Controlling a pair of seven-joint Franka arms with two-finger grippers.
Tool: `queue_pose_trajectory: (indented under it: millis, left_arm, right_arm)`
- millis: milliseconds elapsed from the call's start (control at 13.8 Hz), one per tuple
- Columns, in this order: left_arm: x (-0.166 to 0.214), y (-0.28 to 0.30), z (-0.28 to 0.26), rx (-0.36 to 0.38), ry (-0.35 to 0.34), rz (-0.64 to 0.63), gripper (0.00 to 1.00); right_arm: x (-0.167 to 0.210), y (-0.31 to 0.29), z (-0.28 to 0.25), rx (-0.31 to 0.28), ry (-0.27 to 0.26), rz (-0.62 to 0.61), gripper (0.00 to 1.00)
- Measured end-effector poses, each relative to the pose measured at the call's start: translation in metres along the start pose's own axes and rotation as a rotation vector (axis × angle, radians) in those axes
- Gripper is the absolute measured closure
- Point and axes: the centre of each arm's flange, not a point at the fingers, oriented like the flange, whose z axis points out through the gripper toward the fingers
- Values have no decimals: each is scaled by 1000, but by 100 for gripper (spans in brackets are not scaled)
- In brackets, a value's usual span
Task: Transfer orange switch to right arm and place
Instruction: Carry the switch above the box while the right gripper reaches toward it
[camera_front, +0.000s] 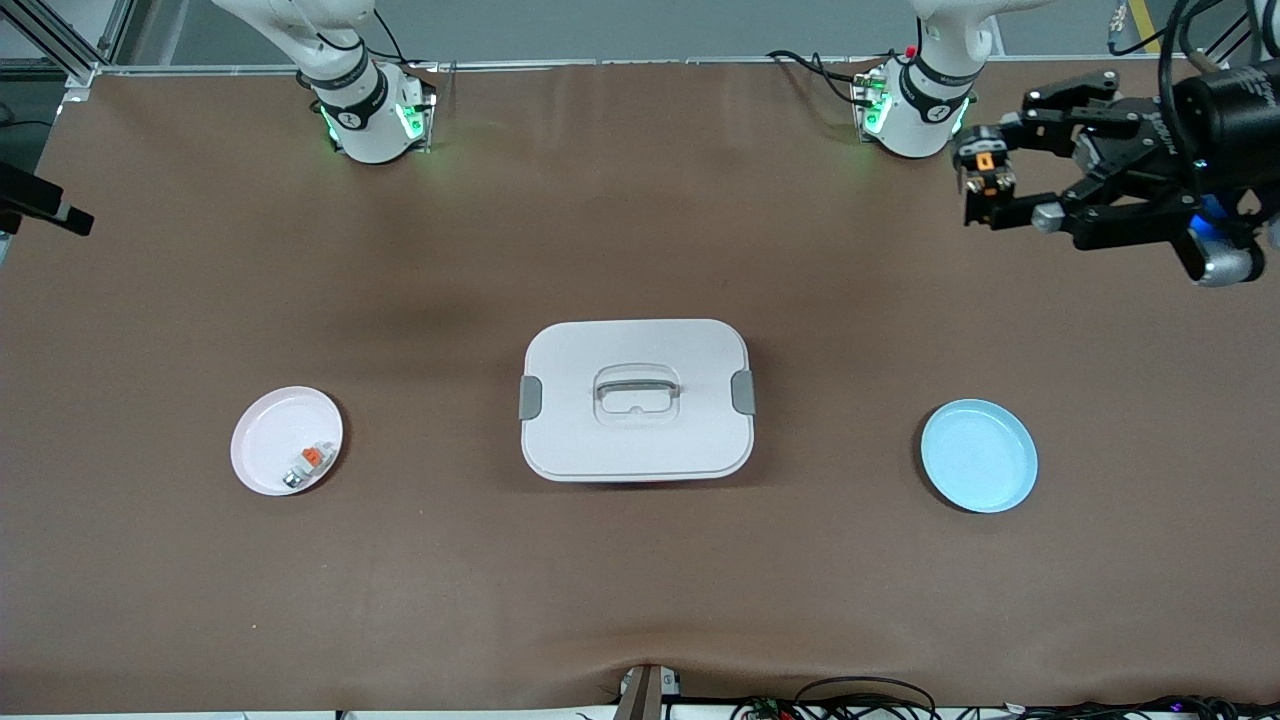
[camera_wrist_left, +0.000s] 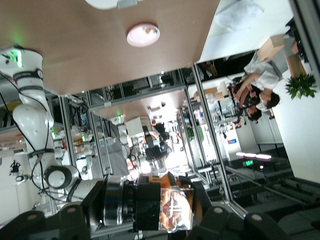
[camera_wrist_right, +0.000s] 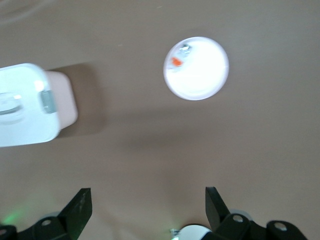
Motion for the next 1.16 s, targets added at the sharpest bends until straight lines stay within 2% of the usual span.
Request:
queue_pose_trajectory:
  millis: [145,364,436,582,727,1018,1164]
  left_arm:
    - [-1,2,16,-1,-46,3,27]
    - [5,3,57,9,-68,10,27]
    - [6,0,76,15,-72,9,27]
    - [6,-8,108,24,-75,2,27]
    - [9,-16,134,10,-67,-4,27]
    - [19,-45,203,-30,-30,32,27]
    - [19,-56,222,-24,-23,38,27]
  right_arm:
    - [-1,-21,1,139,-9,-38,0]
    - [-2,-51,-2,338,-26,-43,0]
    - [-2,-60,-3,393,-36,-29,0]
    - [-4,-80,-4,467,-60,1,0]
    - [-3,-105,-2,493,-75,58,0]
    - [-6,-151,7,490,-91,119,0]
    - [-8,-170,8,493,-86,150,0]
